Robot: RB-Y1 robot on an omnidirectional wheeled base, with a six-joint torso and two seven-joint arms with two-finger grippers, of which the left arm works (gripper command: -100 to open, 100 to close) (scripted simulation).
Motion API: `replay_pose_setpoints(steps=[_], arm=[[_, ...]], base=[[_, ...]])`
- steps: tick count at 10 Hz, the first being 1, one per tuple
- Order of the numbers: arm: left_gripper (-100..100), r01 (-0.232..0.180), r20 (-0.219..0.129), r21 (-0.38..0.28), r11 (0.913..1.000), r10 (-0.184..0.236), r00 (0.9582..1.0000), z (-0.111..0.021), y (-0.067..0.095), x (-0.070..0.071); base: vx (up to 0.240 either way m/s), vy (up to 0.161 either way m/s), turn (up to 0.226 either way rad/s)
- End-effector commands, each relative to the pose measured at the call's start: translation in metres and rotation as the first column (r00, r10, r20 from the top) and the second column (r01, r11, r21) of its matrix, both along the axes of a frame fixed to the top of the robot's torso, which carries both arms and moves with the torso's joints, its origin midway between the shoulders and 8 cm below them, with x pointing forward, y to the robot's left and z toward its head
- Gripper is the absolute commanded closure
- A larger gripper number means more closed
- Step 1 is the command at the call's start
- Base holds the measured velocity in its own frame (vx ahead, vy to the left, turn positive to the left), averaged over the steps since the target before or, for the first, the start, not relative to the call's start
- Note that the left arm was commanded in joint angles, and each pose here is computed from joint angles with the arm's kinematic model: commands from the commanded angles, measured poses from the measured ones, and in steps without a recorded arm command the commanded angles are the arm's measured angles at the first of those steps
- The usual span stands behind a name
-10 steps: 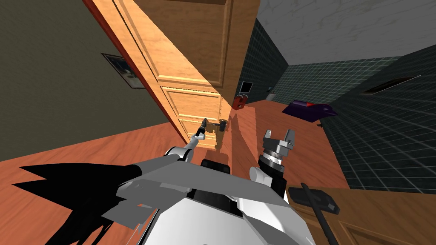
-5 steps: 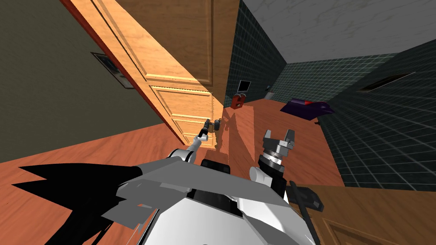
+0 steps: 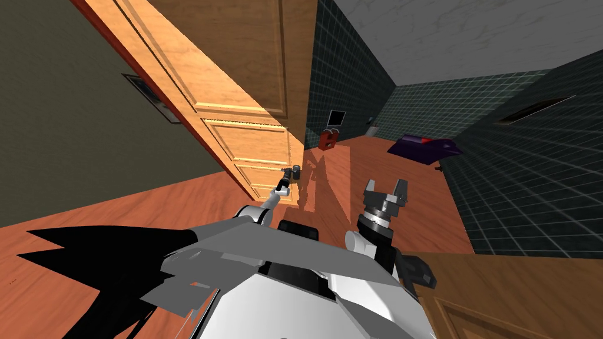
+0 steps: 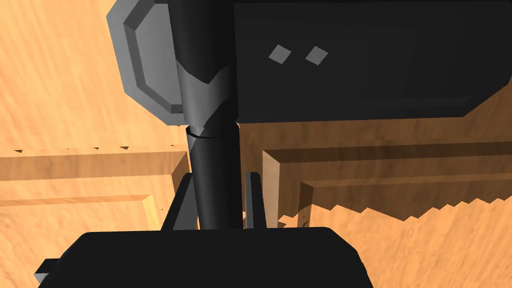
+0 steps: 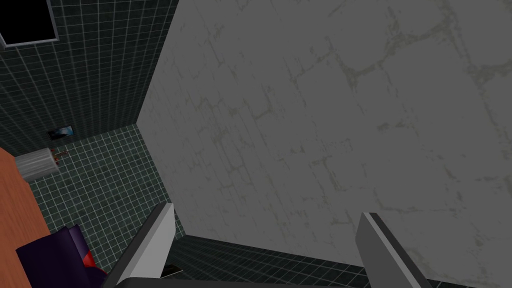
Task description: Push the door open
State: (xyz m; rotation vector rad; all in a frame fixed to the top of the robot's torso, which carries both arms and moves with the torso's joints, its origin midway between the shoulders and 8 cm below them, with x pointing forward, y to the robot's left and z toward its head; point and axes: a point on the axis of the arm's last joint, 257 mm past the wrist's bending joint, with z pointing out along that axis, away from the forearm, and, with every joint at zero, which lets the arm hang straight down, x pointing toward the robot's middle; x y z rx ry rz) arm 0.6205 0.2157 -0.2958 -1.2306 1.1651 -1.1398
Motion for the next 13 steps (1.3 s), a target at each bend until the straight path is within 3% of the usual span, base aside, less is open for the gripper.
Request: replay_pose_setpoints(steps=[1, 4, 5, 7, 9, 10, 13], arm=[[100, -0.002, 0.010, 0.004, 1.0000, 0.002, 1.0000, 0.005, 0.002, 0.002], [100, -0.002, 0.010, 0.004, 1.0000, 0.002, 1.0000, 0.005, 0.002, 0.002], [100, -0.027, 0.009, 0.024, 0.9993, 0.027, 0.9996, 0.005, 0.021, 0.003], [100, -0.043, 0.013, 0.034, 0.9985, 0.042, 0.9990, 0.007, 0.031, 0.003], [100, -0.043, 0.013, 0.034, 0.9985, 0.042, 0.9990, 0.007, 0.031, 0.003], [100, -0.071, 0.019, 0.048, 0.9963, 0.071, 0.9973, 0.010, 0.048, 0.004], [100, -0.100, 0.024, 0.055, 0.9934, 0.099, 0.9948, 0.013, 0.062, 0.004]], base=[[0.002, 0.023, -0.019], [0.000, 0.003, -0.003], [0.087, 0.014, -0.001], [0.142, 0.051, 0.017], [0.059, 0.030, -0.003], [0.121, 0.021, 0.030], [0.149, 0.030, 0.054]])
